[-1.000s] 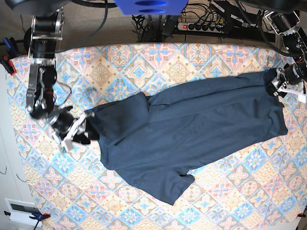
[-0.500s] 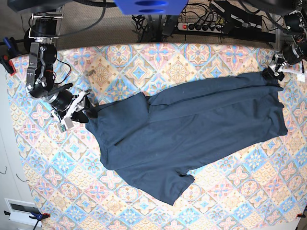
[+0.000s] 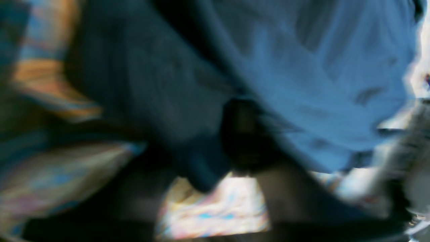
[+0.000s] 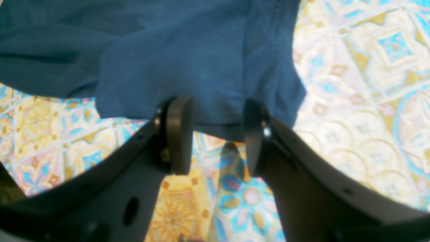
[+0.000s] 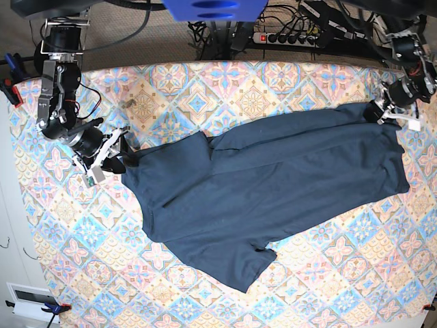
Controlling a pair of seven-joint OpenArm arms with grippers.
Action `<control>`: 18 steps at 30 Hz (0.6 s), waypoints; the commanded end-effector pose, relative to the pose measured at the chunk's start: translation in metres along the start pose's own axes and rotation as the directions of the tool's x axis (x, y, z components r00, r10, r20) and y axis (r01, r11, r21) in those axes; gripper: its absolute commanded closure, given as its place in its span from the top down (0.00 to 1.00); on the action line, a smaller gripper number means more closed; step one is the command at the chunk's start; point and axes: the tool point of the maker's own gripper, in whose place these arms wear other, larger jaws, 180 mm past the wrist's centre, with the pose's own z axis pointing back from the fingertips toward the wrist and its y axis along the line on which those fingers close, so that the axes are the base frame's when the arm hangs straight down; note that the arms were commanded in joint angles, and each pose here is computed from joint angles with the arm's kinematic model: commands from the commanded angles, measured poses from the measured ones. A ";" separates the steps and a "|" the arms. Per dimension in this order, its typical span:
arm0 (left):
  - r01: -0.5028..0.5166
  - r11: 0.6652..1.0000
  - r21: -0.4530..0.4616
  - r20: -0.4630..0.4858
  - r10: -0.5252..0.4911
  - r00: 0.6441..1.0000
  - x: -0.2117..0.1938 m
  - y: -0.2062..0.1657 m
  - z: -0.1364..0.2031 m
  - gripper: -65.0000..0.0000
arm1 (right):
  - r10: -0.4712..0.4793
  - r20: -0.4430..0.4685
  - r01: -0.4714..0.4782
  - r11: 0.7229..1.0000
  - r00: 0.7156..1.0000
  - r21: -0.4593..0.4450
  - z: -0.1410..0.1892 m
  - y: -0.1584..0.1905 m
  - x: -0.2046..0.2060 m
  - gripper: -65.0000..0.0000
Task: Layout the t-shirt on the table in an organized manner, then fold the t-shirt properly
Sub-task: 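Pull the shoulders apart with both grippers to straighten the shirt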
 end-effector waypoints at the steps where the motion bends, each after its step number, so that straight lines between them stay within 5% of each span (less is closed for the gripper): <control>1: 0.022 0.999 0.034 0.034 -0.023 0.999 0.018 0.006 0.015 0.00 | 0.005 0.021 -0.005 1.000 1.000 0.001 0.007 -0.001 0.003 0.37; 9: 0.081 0.993 0.084 0.071 -0.087 0.994 0.050 0.010 0.038 0.00 | -0.066 -0.001 0.066 0.996 0.998 -0.063 0.025 -0.019 -0.023 0.38; 18: 0.099 0.991 0.094 0.074 -0.106 0.992 0.056 0.009 0.041 0.00 | -0.165 -0.047 0.161 0.983 0.985 -0.084 0.021 -0.033 -0.052 0.51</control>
